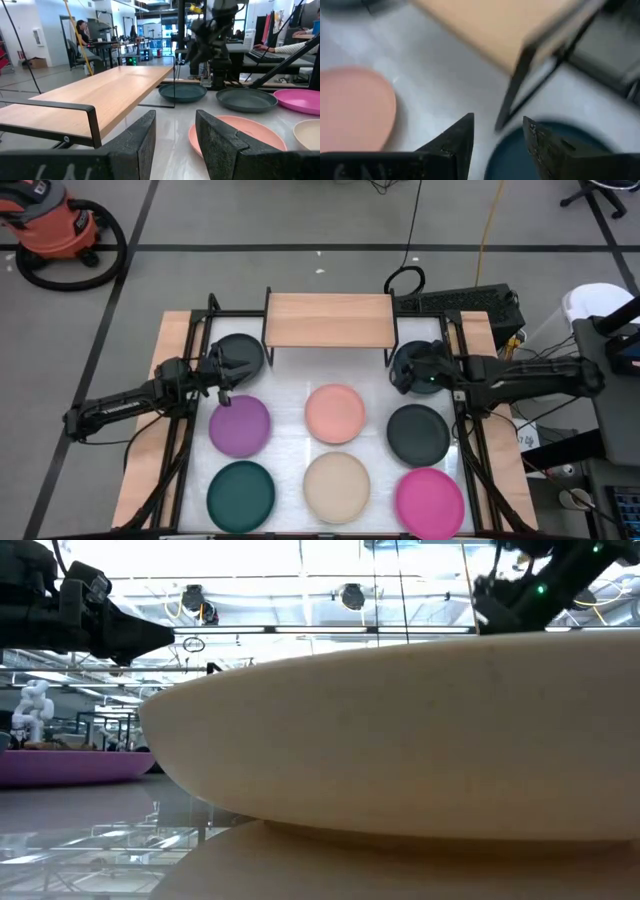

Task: Place and stack plates onto a shelf
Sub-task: Put the dark blue plate on the shelf

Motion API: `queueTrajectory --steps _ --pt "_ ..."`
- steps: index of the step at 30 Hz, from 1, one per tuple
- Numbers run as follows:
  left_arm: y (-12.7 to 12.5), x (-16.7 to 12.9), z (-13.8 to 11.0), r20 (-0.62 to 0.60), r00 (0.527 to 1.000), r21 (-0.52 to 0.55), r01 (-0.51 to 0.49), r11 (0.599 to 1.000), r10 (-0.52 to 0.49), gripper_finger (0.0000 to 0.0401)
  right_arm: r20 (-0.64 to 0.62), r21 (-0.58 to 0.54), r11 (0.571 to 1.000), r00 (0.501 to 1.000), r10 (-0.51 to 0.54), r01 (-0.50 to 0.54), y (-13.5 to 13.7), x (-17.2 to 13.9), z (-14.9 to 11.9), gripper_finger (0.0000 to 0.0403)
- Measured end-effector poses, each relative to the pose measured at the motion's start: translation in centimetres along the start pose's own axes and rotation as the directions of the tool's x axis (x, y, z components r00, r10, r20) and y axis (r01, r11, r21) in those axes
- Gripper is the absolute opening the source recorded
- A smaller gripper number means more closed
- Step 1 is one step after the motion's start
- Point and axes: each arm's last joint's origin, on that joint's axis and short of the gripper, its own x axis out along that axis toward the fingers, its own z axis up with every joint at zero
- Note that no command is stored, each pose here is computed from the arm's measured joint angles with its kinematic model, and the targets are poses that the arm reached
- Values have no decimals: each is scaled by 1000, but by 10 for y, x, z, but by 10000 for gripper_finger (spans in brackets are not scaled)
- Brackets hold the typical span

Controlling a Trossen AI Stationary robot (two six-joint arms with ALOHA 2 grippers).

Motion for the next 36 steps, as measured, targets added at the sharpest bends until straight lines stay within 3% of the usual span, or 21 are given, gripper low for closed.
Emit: queueTrajectory --steps 4,12,23,36 --pt "0 0 0 0 1000 0 0 1000 0 145 -159 64 998 987 -17 28 -5 11 -10 150" --pt "0 0 0 0 1000 0 0 1000 0 145 -351 48 998 936 -21 40 -5 44 -26 150" --pt "0 0 0 0 1000 0 0 1000 0 145 -437 37 996 898 -54 78 -2 77 -31 150" --pt "0 0 0 -1 1000 0 0 1000 0 145 -504 29 998 863 -27 48 -2 100 -36 139"
